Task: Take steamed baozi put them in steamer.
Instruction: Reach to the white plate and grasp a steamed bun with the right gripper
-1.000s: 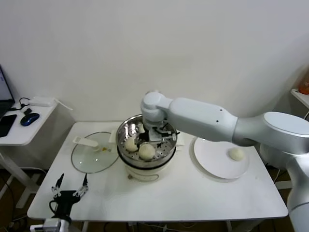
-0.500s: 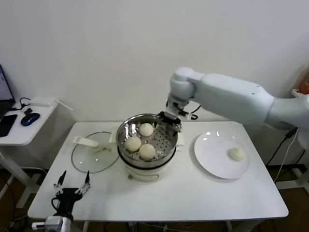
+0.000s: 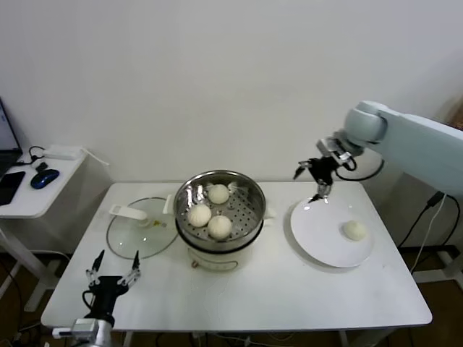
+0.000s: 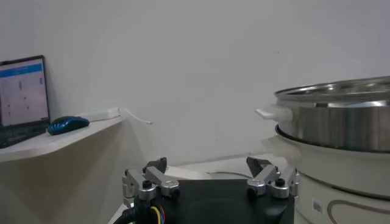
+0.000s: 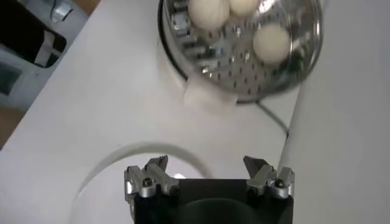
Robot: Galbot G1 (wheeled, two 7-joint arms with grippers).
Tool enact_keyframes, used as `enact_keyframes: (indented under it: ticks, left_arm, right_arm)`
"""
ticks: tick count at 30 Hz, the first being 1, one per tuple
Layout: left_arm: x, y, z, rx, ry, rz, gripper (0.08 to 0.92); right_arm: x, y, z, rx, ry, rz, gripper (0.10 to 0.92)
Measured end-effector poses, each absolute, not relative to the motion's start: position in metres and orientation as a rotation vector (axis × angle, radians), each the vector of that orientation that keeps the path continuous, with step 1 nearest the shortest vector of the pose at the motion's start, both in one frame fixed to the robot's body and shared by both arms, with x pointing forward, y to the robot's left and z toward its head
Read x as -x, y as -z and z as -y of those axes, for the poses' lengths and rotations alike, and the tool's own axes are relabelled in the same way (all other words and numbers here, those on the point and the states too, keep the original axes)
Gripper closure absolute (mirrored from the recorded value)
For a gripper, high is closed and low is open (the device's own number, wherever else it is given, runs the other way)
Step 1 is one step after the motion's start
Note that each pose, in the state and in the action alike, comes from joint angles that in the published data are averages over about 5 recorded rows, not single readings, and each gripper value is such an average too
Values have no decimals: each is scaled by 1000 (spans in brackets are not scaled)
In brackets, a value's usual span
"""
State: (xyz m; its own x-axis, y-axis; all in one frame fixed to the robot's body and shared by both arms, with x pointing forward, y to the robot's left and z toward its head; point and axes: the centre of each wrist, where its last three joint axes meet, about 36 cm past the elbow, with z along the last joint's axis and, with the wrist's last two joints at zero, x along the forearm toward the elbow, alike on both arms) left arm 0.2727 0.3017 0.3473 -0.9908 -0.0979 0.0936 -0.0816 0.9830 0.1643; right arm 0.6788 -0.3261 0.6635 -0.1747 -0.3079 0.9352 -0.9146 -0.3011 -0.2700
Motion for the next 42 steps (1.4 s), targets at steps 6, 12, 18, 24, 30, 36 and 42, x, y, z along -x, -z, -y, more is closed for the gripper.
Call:
enact_keyframes:
  ticks: [6,12,18,24,30,36,42]
  left_arm:
    - [-272,-350,-301,-132,247,3033,177]
    - [-269,-351,-301,-134,252,3033,177]
    - [-266,-351,-303,-142,260,3030,177]
    - [-264,-350,-306,-151,264,3024,177]
    - [-262,-349,-307,-157,267,3018,177]
    - [-260,-348,-307,-157,263,3010,177]
    - [-257,-346,-305,-157,256,3005,177]
  right_arm:
    - [-664,-623,390,-1451,-1438,1437,200]
    - [-654,-581,430,-1370,-1443,1377,200]
    - [-652,-549,459,-1299,-1431,1351,200]
    - [-659,-528,470,-1249,-1427,1347,200]
    - [-669,-510,471,-1223,-1399,1356,200]
    - [-678,-493,468,-1209,-1367,1355,200]
    - [-683,-477,466,-1200,-1336,1350,200]
